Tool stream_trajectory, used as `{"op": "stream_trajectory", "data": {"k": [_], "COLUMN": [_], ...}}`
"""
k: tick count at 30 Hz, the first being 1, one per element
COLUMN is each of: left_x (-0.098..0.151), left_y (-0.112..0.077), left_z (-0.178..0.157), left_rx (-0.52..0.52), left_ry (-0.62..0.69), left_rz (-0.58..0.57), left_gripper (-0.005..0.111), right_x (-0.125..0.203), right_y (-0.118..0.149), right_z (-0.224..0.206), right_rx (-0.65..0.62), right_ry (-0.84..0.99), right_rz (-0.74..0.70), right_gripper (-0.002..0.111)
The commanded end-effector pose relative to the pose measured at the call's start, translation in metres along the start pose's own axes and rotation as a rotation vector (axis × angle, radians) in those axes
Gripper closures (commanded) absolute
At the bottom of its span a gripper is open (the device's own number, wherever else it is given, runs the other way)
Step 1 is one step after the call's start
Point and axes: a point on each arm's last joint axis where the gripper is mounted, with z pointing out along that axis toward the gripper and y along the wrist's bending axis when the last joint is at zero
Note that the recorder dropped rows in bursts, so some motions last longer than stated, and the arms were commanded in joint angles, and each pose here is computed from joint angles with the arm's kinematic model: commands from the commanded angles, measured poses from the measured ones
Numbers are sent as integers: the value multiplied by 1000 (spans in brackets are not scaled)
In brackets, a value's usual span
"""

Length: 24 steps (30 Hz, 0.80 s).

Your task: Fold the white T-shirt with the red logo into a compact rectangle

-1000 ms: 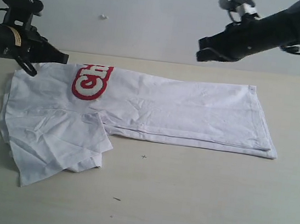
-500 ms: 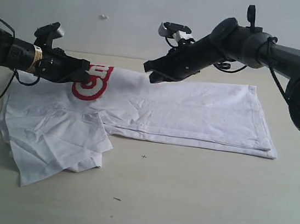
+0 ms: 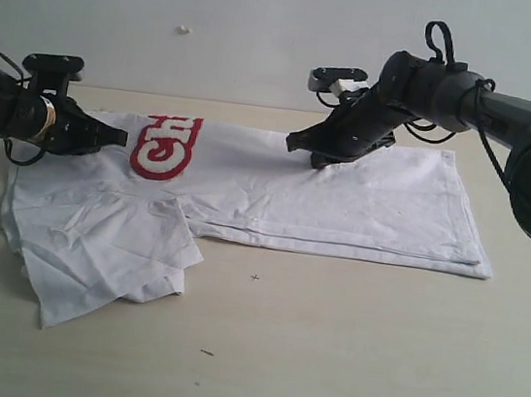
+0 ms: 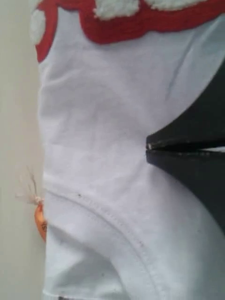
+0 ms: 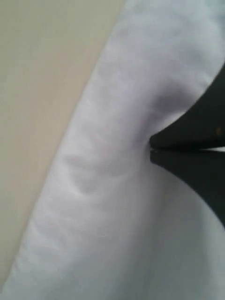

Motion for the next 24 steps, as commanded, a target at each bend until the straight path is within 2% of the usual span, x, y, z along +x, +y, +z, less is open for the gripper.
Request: {"op": "stream_trajectory", "data": {"k": [1,4,6,10,13,19,24], "left_x": [-29,-48,-51,-38,-19,1,-1], "left_y": [-15,-40,-56,-71,-72,-52,-56], "left_z": [-22,-32,-30,-9,13,36,34], "left_rx": [36,154,199,170,163,42,123], "left_ry": [-79,-123,-128,-101,-53,-16,-7], "left_rz": [63,101,126,163,142,93,104], "left_gripper": [107,107,107,107,107,107,107], "right_x": [-14,-28,-31,-27,-21,-6,-7], "right_y": [4,25,37,58,58,42,40], "right_z": [-17,-30,-29,-13,2,20,20], "right_rx": [-65,-170,-194,-185,-174,-85,-57], "right_ry": [-87,-179,-207,-217,-212,-142,-137], "right_rz": [-10,-8,-8,-44,-10,1,-9], "right_gripper": [108,108,108,108,108,108,108]}}
